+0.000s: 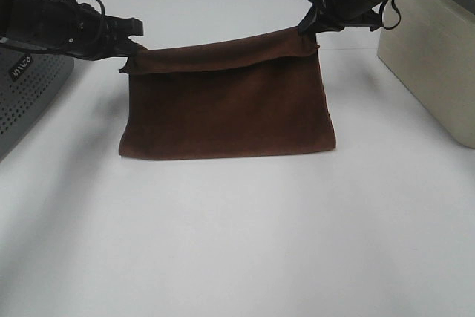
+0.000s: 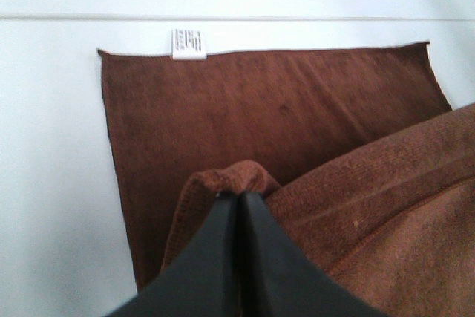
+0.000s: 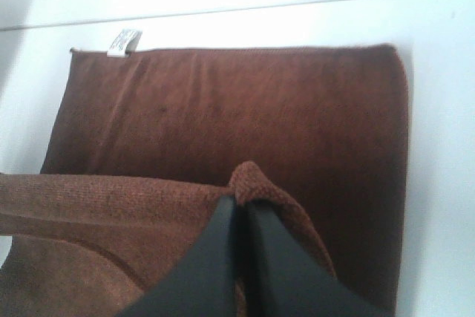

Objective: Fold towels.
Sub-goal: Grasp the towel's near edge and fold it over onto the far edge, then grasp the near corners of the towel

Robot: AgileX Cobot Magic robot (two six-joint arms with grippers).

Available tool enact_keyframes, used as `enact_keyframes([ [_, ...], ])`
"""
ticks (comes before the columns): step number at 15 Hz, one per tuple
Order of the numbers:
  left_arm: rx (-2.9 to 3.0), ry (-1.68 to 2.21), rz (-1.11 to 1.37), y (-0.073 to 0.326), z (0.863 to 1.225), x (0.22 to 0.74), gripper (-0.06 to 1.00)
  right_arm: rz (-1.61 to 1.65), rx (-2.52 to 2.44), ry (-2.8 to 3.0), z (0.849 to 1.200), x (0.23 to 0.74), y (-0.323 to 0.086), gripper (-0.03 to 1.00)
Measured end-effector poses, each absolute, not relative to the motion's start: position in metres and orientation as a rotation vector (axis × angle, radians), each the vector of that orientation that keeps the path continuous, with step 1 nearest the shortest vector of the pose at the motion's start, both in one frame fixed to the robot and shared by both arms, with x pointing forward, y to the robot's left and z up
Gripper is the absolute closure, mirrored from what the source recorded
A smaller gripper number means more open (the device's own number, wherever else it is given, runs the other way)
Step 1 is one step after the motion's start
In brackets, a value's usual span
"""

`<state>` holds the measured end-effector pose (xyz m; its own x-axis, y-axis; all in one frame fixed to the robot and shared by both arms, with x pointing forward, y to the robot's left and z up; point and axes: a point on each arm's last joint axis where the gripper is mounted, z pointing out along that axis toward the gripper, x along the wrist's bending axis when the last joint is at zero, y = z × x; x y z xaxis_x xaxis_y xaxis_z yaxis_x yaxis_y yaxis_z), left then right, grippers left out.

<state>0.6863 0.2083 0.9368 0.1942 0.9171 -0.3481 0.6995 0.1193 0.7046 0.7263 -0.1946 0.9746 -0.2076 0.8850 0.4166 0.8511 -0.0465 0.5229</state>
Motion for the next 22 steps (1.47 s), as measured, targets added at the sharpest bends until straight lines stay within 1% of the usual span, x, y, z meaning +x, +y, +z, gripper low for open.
enact_keyframes([
  [3, 1.61, 1.529, 0.364, 0.203, 0.92, 0.727, 0.94, 1.11, 1.926, 2.126, 0.95, 0.754, -0.195, 0.97],
  [7, 1.607, 1.532, 0.374, 0.2, 0.894, 0.749, 0.94, 1.083, 1.939, 2.111, 0.911, 0.77, -0.195, 0.97],
  [8, 1.609, 1.551, 0.385, 0.202, 0.887, 0.75, 0.9, 1.075, 1.943, 2.107, 0.905, 0.771, -0.195, 0.97],
  [9, 1.611, 1.563, 0.393, 0.203, 0.881, 0.75, 0.83, 1.072, 1.942, 2.104, 0.903, 0.771, -0.196, 0.95],
  [10, 1.61, 1.573, 0.403, 0.204, 0.879, 0.751, 0.66, 1.077, 1.937, 2.091, 0.903, 0.773, -0.196, 0.82],
  [11, 1.609, 1.573, 0.404, 0.204, 0.879, 0.751, 0.58, 1.079, 1.935, 2.088, 0.903, 0.773, -0.196, 0.75],
  [12, 1.608, 1.572, 0.405, 0.204, 0.88, 0.751, 0.43, 1.079, 1.935, 2.088, 0.903, 0.773, -0.196, 0.52],
  [14, 1.618, 1.552, 0.4, 0.203, 0.885, 0.75, 0.18, 1.028, 1.939, 2.164, 0.9, 0.768, -0.195, 0.14],
  [17, 1.646, 1.498, 0.372, 0.199, 0.902, 0.747, 0.13, 0.911, 1.912, 2.312, 0.905, 0.757, -0.196, 0.08],
  [20, 1.698, 1.491, 0.253, 0.194, 0.922, 0.737, 0.12, 0.804, 1.896, 2.477, 0.927, 0.741, -0.196, 0.07],
  [22, 1.809, 1.495, 0.176, 0.193, 0.928, 0.727, 0.12, 0.735, 1.923, 2.595, 0.94, 0.727, -0.196, 0.07],
])
